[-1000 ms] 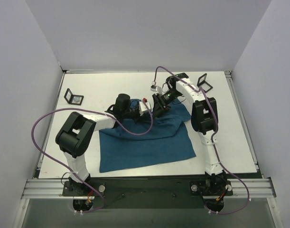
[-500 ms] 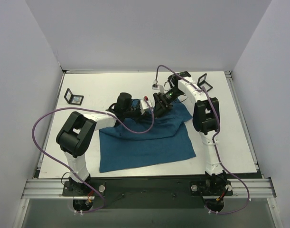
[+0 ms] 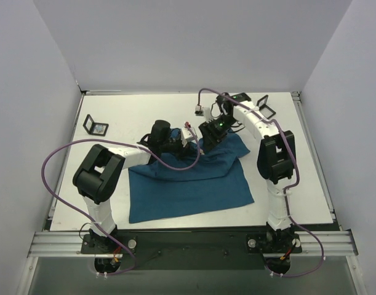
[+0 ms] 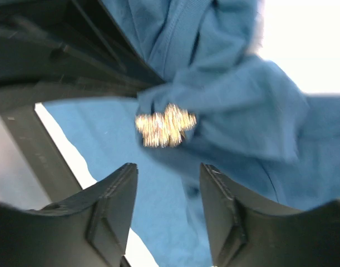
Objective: Remove the brooch from the garment
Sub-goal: Pass from the right arm to the left, then pass from the left arm to the right, then pass from the right arm to the left, then pass from the left arm to the right
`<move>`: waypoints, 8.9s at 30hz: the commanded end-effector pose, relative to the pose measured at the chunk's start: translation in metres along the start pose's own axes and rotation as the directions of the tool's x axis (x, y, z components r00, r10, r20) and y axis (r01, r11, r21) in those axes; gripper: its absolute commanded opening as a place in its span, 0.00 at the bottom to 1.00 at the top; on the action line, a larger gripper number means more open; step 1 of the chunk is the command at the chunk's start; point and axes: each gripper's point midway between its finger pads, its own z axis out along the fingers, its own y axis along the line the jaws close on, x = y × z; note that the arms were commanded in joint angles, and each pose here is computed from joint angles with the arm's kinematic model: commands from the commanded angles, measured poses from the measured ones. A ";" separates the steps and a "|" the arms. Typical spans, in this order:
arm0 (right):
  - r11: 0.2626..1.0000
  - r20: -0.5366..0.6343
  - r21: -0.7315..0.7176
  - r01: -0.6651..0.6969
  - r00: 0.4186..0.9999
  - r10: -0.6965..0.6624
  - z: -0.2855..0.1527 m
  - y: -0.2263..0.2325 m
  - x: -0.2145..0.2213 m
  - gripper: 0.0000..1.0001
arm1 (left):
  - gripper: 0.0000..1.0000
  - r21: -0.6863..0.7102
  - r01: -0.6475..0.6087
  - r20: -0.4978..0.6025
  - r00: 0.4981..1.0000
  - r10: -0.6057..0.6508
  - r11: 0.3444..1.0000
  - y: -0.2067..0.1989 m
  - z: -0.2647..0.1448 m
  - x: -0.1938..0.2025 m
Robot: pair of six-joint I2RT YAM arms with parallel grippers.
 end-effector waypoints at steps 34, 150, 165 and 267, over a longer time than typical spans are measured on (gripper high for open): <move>0.991 0.087 0.077 0.107 0.990 -0.114 0.033 0.012 -0.015 0.57 | 0.00 -0.001 0.091 0.070 0.993 -0.090 0.996 0.004 -0.002 -0.018; 0.998 -0.177 0.065 0.014 0.984 -0.003 -0.054 0.053 0.019 0.00 | 0.84 0.109 0.104 0.115 0.986 -0.117 0.989 -0.023 -0.006 -0.090; 0.985 -0.149 -0.175 -0.013 0.989 -0.014 -0.055 0.087 0.017 0.00 | 0.85 0.407 0.146 0.135 0.967 -0.217 0.902 -0.064 0.002 -0.086; 0.978 0.137 -0.139 0.156 0.981 -0.137 -0.035 0.059 -0.005 0.26 | 0.00 0.477 0.276 0.258 0.864 -0.433 0.835 -0.053 -0.015 -0.105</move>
